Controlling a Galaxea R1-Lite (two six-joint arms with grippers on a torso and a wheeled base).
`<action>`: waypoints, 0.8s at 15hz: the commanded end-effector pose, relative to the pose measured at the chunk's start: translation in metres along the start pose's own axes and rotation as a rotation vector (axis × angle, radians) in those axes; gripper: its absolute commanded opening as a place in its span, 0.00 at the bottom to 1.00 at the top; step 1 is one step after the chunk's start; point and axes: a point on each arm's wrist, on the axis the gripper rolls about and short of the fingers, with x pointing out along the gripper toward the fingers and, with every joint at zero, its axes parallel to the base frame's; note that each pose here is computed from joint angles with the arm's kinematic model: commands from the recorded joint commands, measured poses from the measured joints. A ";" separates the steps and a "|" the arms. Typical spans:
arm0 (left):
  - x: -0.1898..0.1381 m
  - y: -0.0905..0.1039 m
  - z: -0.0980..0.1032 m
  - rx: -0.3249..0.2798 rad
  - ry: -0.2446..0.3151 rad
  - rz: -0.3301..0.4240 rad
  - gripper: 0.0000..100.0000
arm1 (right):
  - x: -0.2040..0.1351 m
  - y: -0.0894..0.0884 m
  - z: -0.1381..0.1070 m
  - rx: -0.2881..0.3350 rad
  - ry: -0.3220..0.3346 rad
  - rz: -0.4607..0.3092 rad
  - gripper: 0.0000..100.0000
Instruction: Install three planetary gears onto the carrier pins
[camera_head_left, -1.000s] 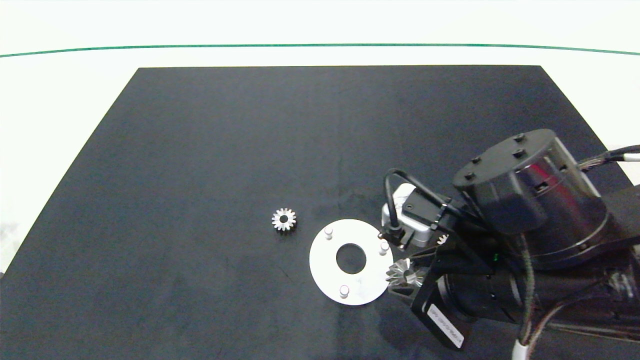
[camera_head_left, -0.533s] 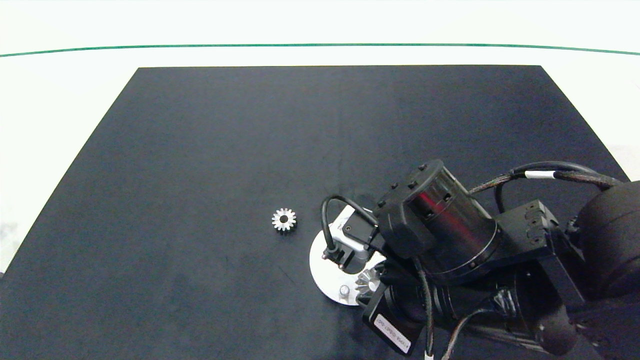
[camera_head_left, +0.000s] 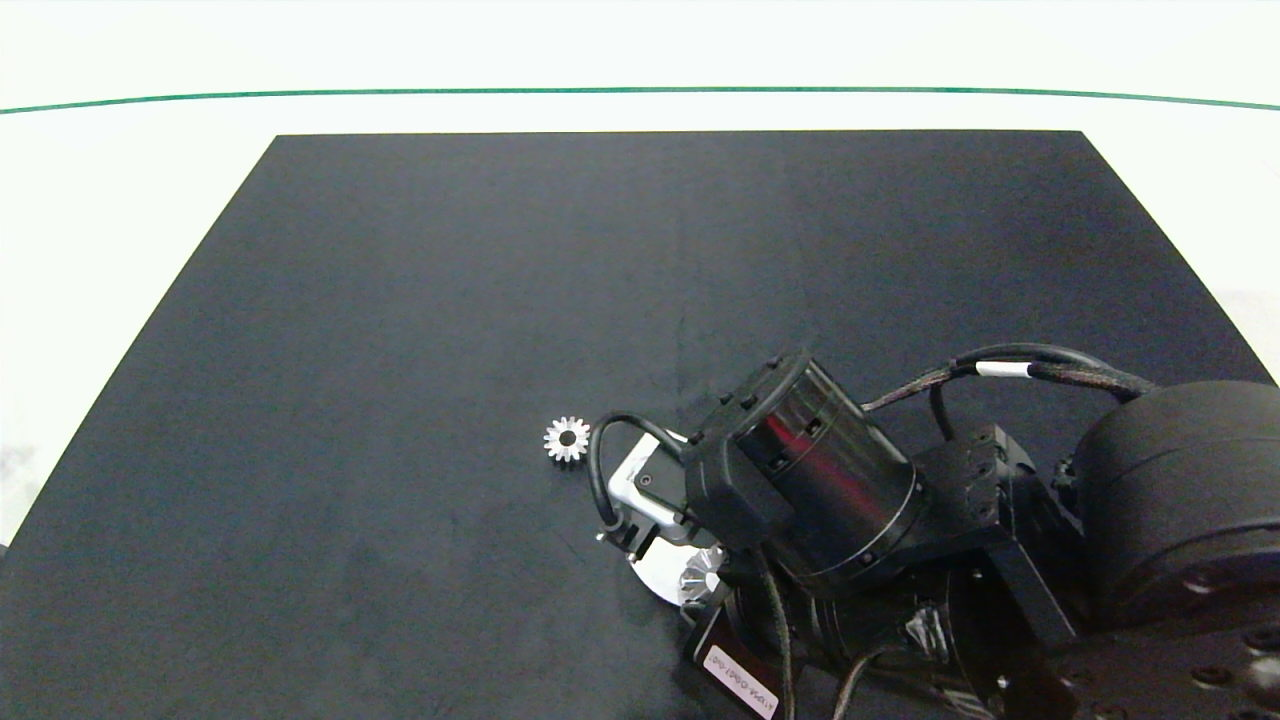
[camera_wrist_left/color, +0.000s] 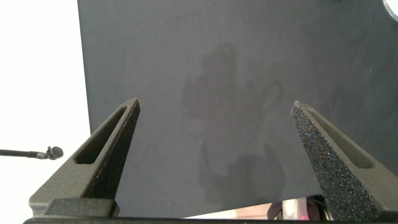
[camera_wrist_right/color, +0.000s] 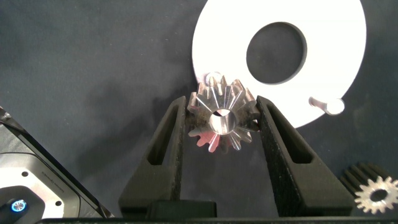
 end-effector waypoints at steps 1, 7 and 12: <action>0.002 0.000 0.000 0.000 0.011 -0.004 1.00 | 0.005 0.002 0.001 -0.005 0.011 0.001 0.16; 0.002 0.000 0.001 -0.002 0.005 -0.003 1.00 | 0.013 0.004 0.002 -0.004 0.026 0.000 0.16; 0.002 0.001 0.002 -0.002 -0.003 0.001 1.00 | 0.014 0.001 0.006 0.005 0.015 -0.004 0.16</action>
